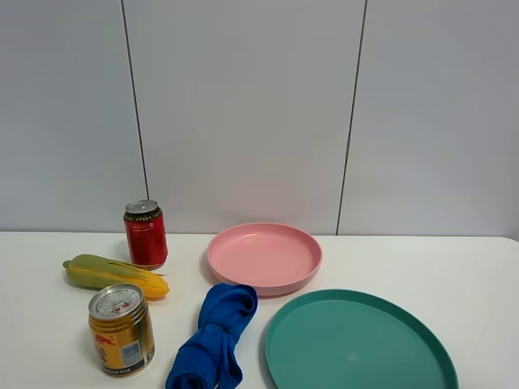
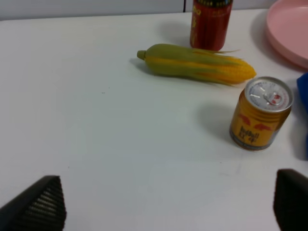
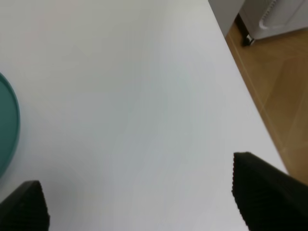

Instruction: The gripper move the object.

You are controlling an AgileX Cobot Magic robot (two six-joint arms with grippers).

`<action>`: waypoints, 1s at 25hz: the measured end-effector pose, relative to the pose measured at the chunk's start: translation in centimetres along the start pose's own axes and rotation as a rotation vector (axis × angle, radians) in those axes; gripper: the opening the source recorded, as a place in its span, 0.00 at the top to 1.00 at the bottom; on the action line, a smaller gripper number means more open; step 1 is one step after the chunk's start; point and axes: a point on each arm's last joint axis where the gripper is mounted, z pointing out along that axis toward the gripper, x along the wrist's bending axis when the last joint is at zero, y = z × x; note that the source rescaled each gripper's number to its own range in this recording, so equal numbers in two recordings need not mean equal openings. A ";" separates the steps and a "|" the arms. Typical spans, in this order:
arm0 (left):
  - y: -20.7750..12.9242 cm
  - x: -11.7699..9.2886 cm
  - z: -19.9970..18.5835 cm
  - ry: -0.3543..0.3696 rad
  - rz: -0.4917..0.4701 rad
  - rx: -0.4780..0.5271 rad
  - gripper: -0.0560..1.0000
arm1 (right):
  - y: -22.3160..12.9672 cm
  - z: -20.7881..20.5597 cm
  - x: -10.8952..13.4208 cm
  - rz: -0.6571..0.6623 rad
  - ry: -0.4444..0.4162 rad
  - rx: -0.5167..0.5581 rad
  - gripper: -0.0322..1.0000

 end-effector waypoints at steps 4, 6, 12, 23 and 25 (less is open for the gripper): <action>0.0 0.0 0.0 0.000 0.000 0.000 0.00 | -2.3 -0.3 0.0 0.093 -0.026 -0.032 0.26; 0.0 0.0 0.0 0.000 0.000 0.000 0.00 | -3.2 -0.5 -0.1 0.087 -0.039 -0.057 0.26; 0.0 0.0 0.0 0.000 0.000 0.000 0.00 | -5.5 0.0 0.2 0.043 -0.008 -0.089 0.26; 0.0 0.0 0.0 0.000 0.000 0.000 0.00 | -5.9 -0.2 0.4 0.037 0.022 -0.169 0.26; 0.0 0.0 0.0 0.000 0.000 0.000 0.00 | -5.7 0.0 0.6 0.051 0.045 -0.197 0.26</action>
